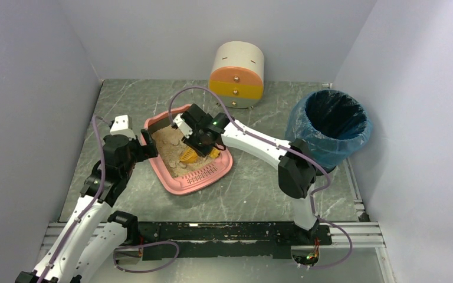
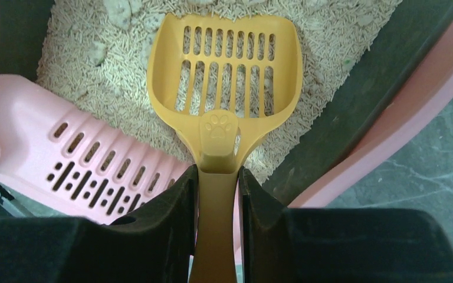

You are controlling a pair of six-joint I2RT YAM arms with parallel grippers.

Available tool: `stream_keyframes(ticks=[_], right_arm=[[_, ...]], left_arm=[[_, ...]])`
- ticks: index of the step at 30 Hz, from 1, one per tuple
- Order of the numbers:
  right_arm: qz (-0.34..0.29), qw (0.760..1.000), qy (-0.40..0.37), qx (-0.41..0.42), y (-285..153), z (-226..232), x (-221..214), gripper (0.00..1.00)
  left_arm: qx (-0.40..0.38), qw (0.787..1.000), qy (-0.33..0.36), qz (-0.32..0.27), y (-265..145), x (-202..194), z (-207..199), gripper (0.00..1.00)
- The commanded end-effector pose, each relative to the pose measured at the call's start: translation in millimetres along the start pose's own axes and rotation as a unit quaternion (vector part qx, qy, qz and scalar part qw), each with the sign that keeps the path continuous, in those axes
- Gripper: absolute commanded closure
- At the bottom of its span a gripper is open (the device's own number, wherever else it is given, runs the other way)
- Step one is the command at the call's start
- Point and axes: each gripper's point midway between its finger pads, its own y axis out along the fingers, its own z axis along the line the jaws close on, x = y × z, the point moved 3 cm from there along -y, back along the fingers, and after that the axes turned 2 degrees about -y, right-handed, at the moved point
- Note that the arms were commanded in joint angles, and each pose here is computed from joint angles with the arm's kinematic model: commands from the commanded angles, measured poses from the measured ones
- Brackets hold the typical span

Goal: Clean the litter box

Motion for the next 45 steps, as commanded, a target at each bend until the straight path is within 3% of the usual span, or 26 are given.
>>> stream_keyframes(ticks=[1, 16, 28, 38, 45], right_arm=[[-0.056, 0.998, 0.016, -0.01, 11.0, -0.5, 17.8, 1.0], [-0.188, 0.978, 0.068, -0.054, 27.3, -6.8, 23.1, 1.0], [-0.244, 0.968, 0.009, -0.064, 45.9, -4.9, 3.9, 1.0], [-0.282, 0.955, -0.021, -0.089, 31.6, -8.4, -7.3, 1.0], [-0.305, 0.946, 0.008, -0.106, 25.6, -11.8, -16.2, 1.0]], left_arm=[[-0.019, 1.0, 0.005, -0.017, 0.9, 10.7, -6.9, 0.03], [-0.019, 1.0, 0.008, -0.018, 0.1, 11.3, -6.4, 0.03], [-0.023, 1.0, 0.012, -0.016, 0.7, 10.7, -7.6, 0.03], [-0.017, 1.0, 0.019, -0.009, 2.6, 8.4, -5.6, 0.03], [-0.057, 0.998, 0.033, -0.007, 1.2, 6.8, -15.9, 0.03]])
